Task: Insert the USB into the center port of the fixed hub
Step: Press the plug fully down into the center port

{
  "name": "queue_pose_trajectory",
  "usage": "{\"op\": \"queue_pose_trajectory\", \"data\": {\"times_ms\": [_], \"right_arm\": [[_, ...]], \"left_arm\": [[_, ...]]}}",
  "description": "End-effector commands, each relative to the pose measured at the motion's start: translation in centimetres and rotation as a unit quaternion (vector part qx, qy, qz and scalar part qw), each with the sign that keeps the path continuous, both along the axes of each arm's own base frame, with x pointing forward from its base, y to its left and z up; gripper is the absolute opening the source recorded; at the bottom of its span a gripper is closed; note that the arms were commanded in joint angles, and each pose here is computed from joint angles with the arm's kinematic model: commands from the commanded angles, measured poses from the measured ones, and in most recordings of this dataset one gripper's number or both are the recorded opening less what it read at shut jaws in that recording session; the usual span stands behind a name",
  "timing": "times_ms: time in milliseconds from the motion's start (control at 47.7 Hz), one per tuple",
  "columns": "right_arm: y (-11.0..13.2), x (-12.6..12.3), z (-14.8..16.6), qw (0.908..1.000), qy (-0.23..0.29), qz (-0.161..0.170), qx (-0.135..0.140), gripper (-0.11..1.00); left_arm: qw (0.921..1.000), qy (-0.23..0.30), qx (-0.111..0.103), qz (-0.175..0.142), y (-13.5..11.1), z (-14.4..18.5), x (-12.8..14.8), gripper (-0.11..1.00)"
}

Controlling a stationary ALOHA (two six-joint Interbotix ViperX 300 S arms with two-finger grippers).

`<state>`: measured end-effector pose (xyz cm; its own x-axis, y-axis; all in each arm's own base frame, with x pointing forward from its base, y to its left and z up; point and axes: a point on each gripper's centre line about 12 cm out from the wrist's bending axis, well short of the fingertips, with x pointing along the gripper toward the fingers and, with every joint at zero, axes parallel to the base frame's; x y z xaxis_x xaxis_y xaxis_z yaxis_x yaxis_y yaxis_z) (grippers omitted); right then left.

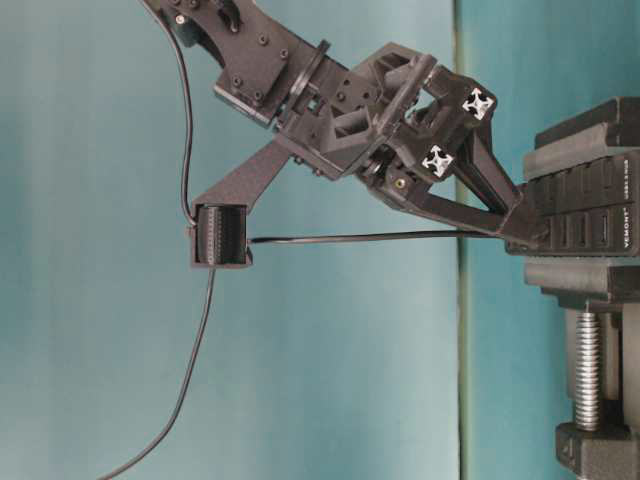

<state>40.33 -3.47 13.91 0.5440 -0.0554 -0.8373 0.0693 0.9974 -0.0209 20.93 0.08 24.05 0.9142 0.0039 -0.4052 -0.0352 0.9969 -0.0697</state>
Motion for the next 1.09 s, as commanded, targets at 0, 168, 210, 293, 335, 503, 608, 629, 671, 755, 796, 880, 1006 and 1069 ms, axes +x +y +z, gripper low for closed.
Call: {"op": "queue_pose_trajectory", "data": {"times_ms": [0, 168, 210, 293, 335, 503, 608, 629, 671, 755, 796, 880, 1006, 1069], "right_arm": [[1.0, 0.0, -0.3, 1.0, 0.004, 0.008, 0.004, 0.13], [1.0, 0.2, 0.1, 1.0, 0.0, 0.009, 0.003, 0.29], [1.0, 0.2, 0.1, 1.0, -0.002, 0.009, 0.003, 0.36], [1.0, 0.2, 0.2, 1.0, -0.003, 0.009, 0.003, 0.47], [1.0, 0.3, 0.3, 0.9999, -0.005, 0.008, 0.003, 0.52], [1.0, 0.4, 0.9, 0.9999, -0.012, 0.01, 0.001, 0.6], [0.8, 0.4, 1.3, 0.9998, -0.017, 0.008, 0.0, 0.6], [0.7, 0.4, 1.4, 0.9998, -0.018, 0.008, -0.001, 0.6], [0.7, 0.4, 1.5, 0.9998, -0.019, 0.007, -0.001, 0.61], [0.5, 0.3, 1.6, 0.9998, -0.02, 0.005, -0.001, 0.61], [0.5, 0.3, 1.7, 0.9998, -0.021, 0.005, -0.001, 0.61], [0.3, 0.3, 1.8, 0.9998, -0.021, 0.003, -0.001, 0.61], [0.3, 0.2, 1.8, 0.9998, -0.02, 0.005, -0.002, 0.61], [0.3, 0.2, 1.9, 0.9998, -0.021, 0.005, -0.003, 0.62]], "left_arm": [[0.9999, -0.011, 0.0, 0.0, 0.0, 0.8, 0.3, 0.0], [0.9999, -0.011, 0.0, 0.0, 0.0, 0.8, 0.3, 0.0], [0.9999, -0.012, 0.0, 0.0, 0.0, 0.9, 0.4, 0.0], [0.9999, -0.012, 0.0, -0.001, 0.0, 0.9, 0.4, 0.0], [0.9999, -0.013, 0.001, -0.001, 0.0, 0.9, 0.3, 0.0], [0.9999, -0.012, 0.0, -0.001, 0.0, 0.9, 0.4, 0.0], [0.9999, -0.012, 0.001, -0.001, 0.0, 0.9, 0.4, 0.0], [0.9999, -0.012, 0.0, -0.001, 0.0, 0.9, 0.3, 0.0], [0.9999, -0.013, 0.0, -0.001, 0.0, 0.9, 0.3, 0.0], [0.9999, -0.012, 0.001, -0.001, 0.0, 0.9, 0.4, 0.0], [0.9999, -0.013, 0.001, -0.001, 0.0, 0.9, 0.3, 0.0], [0.9999, -0.013, 0.0, -0.001, 0.0, 0.9, 0.3, 0.0], [0.9999, -0.012, 0.0, -0.001, 0.0, 0.8, 0.3, 0.0], [0.9999, -0.013, 0.0, -0.001, 0.0, 0.9, 0.3, 0.0]]}}
